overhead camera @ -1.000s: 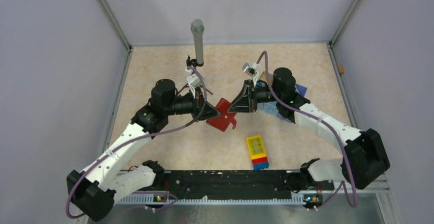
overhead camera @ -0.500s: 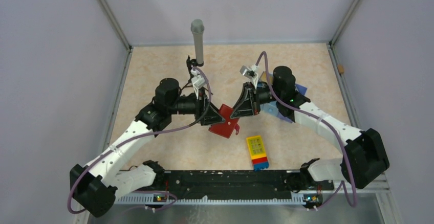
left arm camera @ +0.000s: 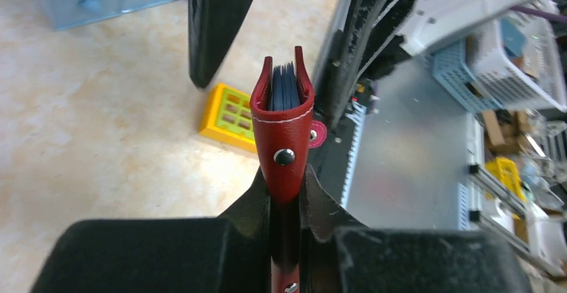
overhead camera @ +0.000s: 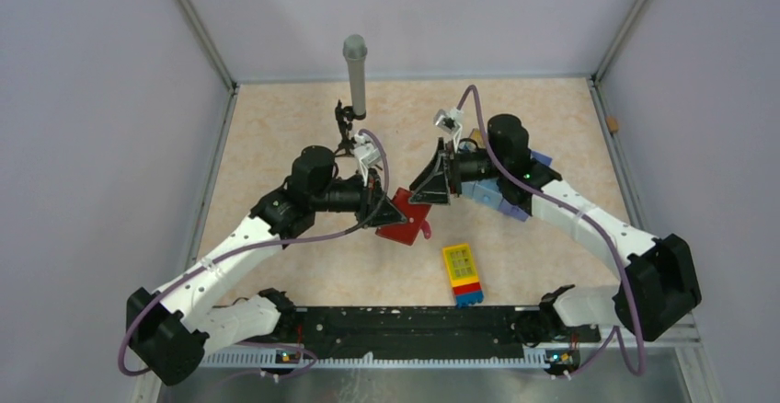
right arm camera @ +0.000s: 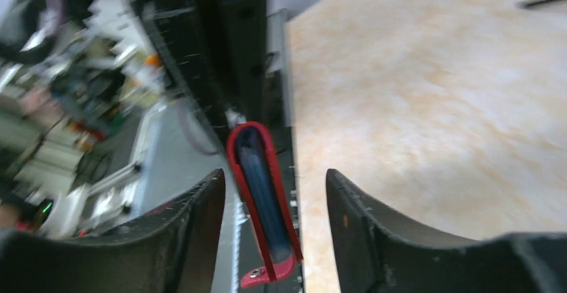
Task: Put the credit cards into the card holder
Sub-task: Close the card holder.
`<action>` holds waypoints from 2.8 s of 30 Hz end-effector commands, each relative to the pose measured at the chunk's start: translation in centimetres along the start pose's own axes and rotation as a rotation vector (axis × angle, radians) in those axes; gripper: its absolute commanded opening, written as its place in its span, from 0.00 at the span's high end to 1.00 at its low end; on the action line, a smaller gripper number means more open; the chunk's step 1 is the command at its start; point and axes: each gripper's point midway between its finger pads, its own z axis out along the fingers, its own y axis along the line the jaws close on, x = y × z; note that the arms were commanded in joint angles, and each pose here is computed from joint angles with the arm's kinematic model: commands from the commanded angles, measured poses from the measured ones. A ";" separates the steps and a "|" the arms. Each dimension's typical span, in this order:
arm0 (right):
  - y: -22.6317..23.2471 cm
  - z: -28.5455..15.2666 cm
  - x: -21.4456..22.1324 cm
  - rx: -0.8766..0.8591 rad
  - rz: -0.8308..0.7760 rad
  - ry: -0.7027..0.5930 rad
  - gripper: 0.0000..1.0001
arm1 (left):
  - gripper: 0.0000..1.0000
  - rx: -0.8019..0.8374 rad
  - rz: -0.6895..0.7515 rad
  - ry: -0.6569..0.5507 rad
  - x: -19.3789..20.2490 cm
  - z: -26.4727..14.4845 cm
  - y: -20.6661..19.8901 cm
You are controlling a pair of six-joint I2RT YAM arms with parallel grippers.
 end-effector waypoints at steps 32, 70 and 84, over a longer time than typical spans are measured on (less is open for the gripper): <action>-5.4 -0.6 5.9 0.487 0.398 -0.398 0.69 | 1.00 -0.391 -0.118 -0.130 -1.2 -1.4 5.9; -5.5 0.4 6.2 0.424 0.380 -0.396 1.00 | 1.00 -0.433 -0.131 -0.111 -0.7 -1.4 6.9; -4.7 2.2 3.7 0.355 0.330 -0.391 1.00 | 1.00 -0.427 -0.147 -0.040 0.8 -0.1 6.9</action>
